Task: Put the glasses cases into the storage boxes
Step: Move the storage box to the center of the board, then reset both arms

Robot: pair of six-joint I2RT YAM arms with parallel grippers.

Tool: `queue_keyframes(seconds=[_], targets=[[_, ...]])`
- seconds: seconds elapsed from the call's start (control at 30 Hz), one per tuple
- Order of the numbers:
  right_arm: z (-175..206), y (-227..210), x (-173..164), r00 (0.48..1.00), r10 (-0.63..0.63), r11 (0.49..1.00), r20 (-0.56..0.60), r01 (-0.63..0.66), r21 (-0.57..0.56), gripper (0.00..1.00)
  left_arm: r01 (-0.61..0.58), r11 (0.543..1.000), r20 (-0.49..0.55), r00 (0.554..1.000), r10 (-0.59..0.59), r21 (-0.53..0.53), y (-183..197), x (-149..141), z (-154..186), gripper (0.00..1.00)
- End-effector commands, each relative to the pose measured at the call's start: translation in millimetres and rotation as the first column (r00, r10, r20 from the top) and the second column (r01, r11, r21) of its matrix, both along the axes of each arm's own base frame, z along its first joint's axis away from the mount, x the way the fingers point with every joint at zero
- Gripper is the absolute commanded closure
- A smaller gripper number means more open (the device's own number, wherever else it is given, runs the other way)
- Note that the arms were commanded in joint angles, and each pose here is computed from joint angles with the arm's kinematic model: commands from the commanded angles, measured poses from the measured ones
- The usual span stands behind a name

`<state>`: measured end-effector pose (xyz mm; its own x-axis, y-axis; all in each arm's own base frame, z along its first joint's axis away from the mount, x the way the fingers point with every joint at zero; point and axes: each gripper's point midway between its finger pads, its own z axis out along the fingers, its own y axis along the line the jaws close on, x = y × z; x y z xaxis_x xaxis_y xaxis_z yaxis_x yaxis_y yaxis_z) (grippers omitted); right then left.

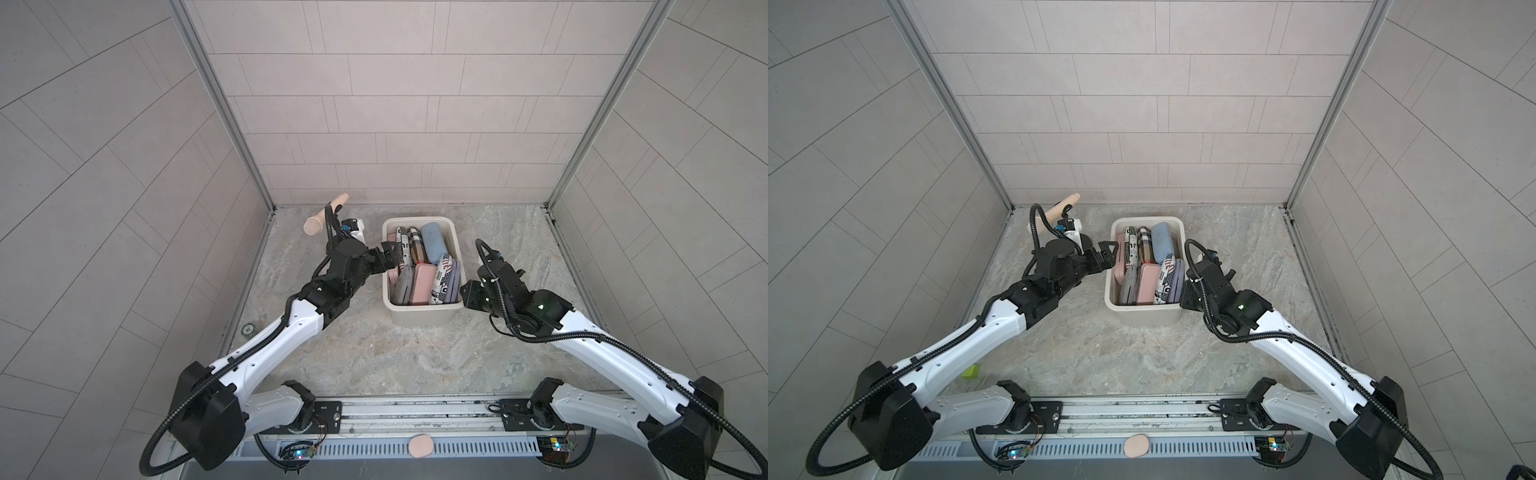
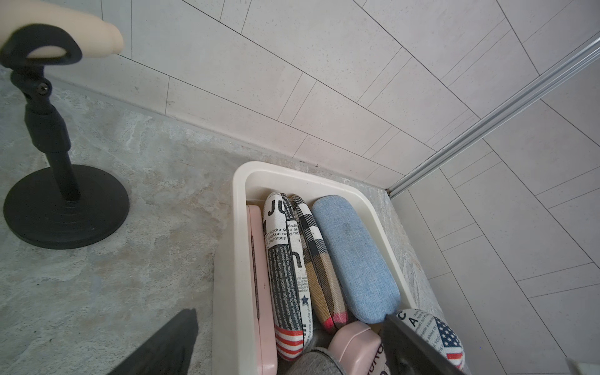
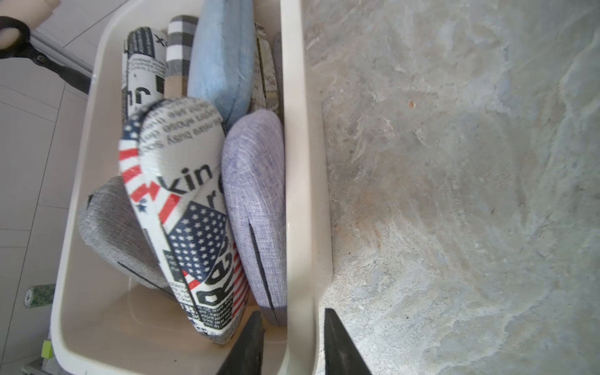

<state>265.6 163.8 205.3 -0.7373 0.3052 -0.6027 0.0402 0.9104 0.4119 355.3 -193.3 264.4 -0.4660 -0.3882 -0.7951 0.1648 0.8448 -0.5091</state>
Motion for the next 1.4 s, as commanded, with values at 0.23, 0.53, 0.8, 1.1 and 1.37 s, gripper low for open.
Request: queue_keyframes(seconds=[0.23,0.53,0.8,1.1,1.37], targets=[[99,-55,1,0.958,0.057,0.958,0.281,0.027,-0.284,0.35,0.002,0.997,0.14,0.99,-0.012,0.073,10,-5,55,0.04],[157,-80,9,0.872,-0.017,0.936,0.489,0.185,-0.298,0.0,-0.084,0.948,0.154,0.987,0.038,0.308,57,-37,110,0.0],[130,-110,22,0.866,-0.018,0.868,0.499,0.261,-0.422,0.0,-0.342,0.814,0.181,0.94,0.291,0.469,141,-77,54,0.0],[104,-152,42,0.857,-0.024,0.817,0.515,0.314,-0.484,0.0,-0.596,0.675,0.406,0.799,0.443,0.435,184,-80,13,0.0],[62,-159,62,0.897,0.052,0.814,0.439,0.216,-0.539,0.0,-0.715,0.512,0.463,0.699,0.545,0.477,217,-59,-52,0.0]])
